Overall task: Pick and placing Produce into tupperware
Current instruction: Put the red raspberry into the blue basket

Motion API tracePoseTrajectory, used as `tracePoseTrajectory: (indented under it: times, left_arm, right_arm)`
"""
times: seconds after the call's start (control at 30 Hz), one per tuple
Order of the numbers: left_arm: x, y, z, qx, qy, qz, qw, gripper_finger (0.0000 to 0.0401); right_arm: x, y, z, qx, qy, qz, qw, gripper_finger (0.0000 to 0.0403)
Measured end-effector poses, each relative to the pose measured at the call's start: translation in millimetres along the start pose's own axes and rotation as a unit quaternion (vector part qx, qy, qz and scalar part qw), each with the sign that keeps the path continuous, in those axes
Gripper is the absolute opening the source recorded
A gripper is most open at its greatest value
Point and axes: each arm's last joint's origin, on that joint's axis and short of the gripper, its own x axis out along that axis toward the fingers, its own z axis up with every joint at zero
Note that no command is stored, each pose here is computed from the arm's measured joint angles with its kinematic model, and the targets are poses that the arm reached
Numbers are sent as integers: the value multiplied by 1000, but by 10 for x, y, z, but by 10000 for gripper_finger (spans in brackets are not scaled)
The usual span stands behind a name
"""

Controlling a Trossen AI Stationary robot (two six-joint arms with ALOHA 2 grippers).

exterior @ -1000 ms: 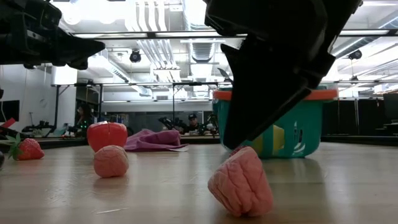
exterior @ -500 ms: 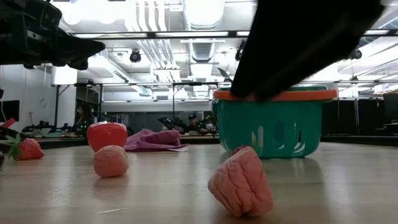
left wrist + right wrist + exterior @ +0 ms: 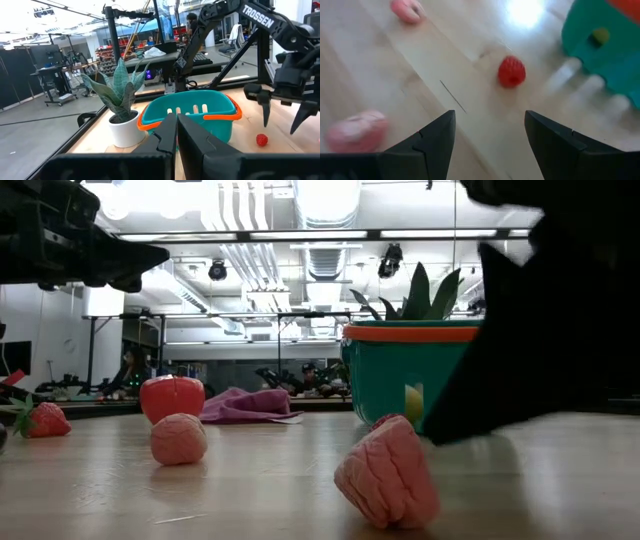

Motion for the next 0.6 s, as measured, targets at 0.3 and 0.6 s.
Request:
tracePoseTrajectory:
  times: [0.3, 0.6]
  left_arm:
    - [-1, 0, 4, 0, -2, 0, 1000, 0]
    - [-2, 2, 9, 0, -4, 1, 1000, 0]
  right_arm:
    - [136, -17, -51, 21, 2, -18, 1000, 230]
    - [275, -26, 52, 41, 9, -24, 999, 231]
